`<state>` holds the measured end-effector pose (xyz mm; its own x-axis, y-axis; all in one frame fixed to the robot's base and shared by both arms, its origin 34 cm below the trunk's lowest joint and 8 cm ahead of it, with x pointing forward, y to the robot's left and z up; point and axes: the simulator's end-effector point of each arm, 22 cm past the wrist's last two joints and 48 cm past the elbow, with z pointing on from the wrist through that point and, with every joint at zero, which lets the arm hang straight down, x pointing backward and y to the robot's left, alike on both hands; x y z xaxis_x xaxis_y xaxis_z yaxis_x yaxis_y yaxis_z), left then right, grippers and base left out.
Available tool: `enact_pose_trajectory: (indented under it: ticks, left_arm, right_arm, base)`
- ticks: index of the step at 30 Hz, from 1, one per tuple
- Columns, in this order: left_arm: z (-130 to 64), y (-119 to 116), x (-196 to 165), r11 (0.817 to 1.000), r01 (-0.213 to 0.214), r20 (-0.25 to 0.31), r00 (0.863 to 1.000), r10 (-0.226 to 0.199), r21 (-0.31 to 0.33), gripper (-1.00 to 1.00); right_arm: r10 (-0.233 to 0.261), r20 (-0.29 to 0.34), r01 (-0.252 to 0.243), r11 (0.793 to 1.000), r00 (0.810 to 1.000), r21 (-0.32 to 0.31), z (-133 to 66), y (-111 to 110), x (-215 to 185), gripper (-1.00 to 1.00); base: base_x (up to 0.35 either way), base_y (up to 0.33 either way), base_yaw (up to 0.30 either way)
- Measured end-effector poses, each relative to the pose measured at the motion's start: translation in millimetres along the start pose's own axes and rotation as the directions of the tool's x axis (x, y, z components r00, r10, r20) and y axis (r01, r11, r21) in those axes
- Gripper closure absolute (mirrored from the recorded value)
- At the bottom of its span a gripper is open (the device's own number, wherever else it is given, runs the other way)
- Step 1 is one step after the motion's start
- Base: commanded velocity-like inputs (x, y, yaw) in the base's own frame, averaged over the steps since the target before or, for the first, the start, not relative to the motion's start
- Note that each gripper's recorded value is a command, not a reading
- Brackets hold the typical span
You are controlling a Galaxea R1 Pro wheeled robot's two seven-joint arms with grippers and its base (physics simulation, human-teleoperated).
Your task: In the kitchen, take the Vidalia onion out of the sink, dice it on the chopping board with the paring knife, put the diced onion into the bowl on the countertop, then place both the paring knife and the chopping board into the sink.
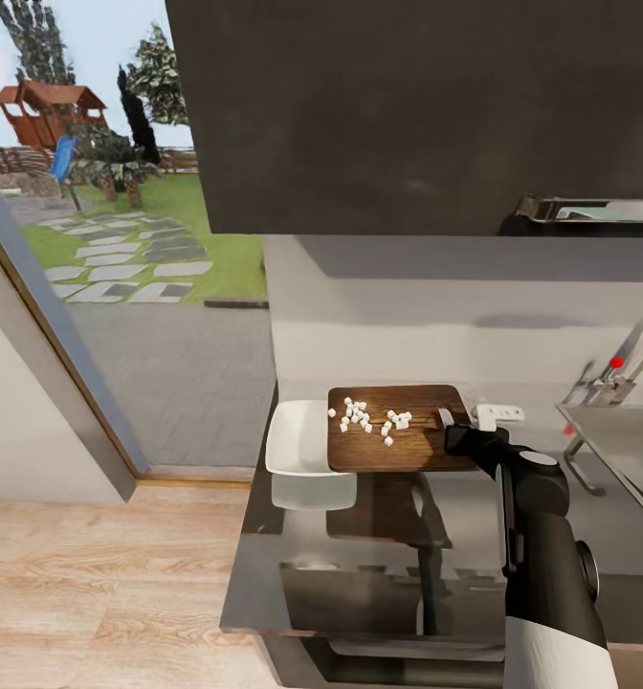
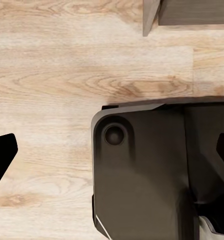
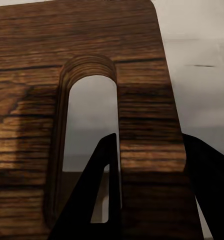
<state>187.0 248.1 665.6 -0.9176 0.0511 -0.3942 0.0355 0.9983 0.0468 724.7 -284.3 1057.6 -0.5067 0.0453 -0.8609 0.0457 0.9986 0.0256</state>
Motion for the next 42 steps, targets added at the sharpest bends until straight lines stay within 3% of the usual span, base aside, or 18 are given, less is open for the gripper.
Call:
enact_pose_trajectory:
  ticks: [13, 42]
  left_arm:
    - [1.2, 0.4, -6.9, 1.000, 0.001, 0.020, 1.000, 0.000, -0.001, -1.00]
    - [2.0, 0.6, -11.8, 1.000, 0.001, 0.034, 0.999, -0.001, -0.002, -1.00]
  right_arm:
    - [0.002, 0.019, -0.002, 1.000, 1.000, -0.002, -7.4, 0.5, -9.7, 1.00]
    - [0.012, 0.011, -0.012, 1.000, 1.000, -0.004, -12.6, 0.8, -11.8, 1.00]
  base:
    - [0.000, 0.152, 0.000]
    - [0.008, 0.021, 0.000]
